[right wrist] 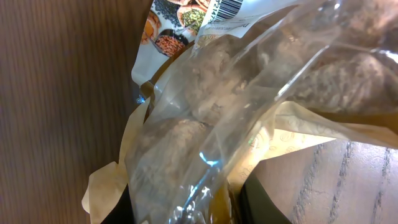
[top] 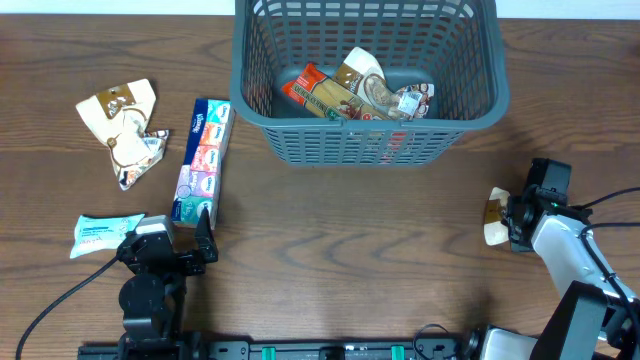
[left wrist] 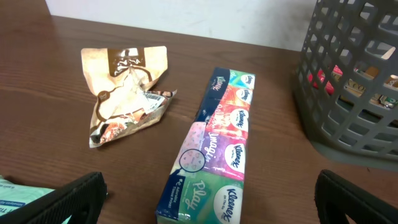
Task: Pack container
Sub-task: 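Grasp the remaining PaniRee pouch with the right gripper, then lift the pouch and lower it into the basket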
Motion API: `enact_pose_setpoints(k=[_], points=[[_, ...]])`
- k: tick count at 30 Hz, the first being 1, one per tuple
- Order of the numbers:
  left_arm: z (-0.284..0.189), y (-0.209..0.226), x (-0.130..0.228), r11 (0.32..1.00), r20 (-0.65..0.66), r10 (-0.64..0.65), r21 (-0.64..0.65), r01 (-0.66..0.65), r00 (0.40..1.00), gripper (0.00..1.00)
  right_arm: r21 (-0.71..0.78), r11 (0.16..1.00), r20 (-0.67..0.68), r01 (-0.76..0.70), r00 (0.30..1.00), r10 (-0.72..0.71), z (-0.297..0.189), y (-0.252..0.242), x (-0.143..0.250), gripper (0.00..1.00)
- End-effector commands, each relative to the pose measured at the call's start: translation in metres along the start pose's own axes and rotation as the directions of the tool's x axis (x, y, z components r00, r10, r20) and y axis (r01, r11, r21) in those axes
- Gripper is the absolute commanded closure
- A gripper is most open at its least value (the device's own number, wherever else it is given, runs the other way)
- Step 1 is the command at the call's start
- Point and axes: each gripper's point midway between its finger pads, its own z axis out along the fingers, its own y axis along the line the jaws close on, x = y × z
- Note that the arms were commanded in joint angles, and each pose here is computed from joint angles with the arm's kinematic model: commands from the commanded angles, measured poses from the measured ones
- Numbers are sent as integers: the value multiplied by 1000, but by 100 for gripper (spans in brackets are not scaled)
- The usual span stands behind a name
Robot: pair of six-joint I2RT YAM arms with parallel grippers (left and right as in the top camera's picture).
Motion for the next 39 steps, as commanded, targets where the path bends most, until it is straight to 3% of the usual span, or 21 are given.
enact_pose_setpoints(k=[1, 7, 14, 25, 32, 39], points=[[2, 3, 11, 1000, -25, 5, -10, -6, 1000, 1, 177, 970, -168, 168, 976, -139, 22, -63, 41, 99], [2, 3, 11, 1000, -25, 5, -10, -6, 1000, 1, 134, 959, -159, 249, 961, -227, 20, -47, 34, 99], [2, 3, 11, 1000, -26, 5, -9, -6, 1000, 1, -3, 914, -89, 406, 910, -405, -6, 18, 5, 99], [2, 3, 11, 1000, -25, 6, -10, -6, 1000, 1, -283, 823, 168, 493, 870, -463, -153, 153, -74, 99], [2, 3, 11, 1000, -26, 5, -9, -6, 1000, 1, -557, 630, 308, 542, 839, -449, -276, 222, -80, 99], [2, 3, 11, 1000, -25, 5, -10, -6, 1000, 1, -790, 251, 443, 559, 804, -398, -409, 275, -31, 99]])
